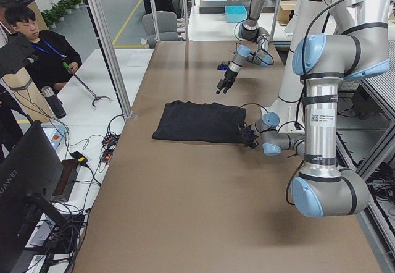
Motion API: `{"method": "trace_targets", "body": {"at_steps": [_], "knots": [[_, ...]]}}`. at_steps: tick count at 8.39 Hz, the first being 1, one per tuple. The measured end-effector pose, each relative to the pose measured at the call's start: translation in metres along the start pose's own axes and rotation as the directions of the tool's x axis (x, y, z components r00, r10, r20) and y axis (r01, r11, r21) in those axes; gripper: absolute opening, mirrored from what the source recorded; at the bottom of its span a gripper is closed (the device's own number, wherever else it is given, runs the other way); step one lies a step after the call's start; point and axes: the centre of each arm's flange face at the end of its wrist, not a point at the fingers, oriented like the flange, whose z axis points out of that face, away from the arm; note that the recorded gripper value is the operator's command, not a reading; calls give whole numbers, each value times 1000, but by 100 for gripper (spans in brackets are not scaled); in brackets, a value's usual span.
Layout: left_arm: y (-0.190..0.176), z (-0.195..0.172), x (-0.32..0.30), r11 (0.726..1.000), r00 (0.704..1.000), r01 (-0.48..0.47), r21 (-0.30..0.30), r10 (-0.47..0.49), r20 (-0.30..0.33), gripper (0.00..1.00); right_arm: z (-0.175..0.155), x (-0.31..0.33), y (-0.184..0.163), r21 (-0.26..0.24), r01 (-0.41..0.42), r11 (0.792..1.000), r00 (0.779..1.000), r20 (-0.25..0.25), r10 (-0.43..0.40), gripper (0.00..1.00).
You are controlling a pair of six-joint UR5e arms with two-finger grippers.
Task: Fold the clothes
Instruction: 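Grasp the two corners of the shirt nearest the robot with both grippers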
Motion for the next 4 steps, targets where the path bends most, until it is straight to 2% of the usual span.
{"method": "trace_targets", "body": {"at_steps": [1,2,3,4], "knots": [[2,0,4,1000,1000,4,-3,-4,-6,39,1,1,0,1,1,1000,1000,-1,-1,92],[5,1,10,1000,1000,8,-8,-8,-18,7,1,1,0,3,3,1000,1000,-2,-3,92],[9,1,17,1000,1000,11,-14,-12,-29,0,2,2,0,5,5,1000,1000,-4,-5,92],[11,0,21,1000,999,13,-17,-14,-37,0,4,2,0,6,7,1000,1000,-7,-7,92]]}}
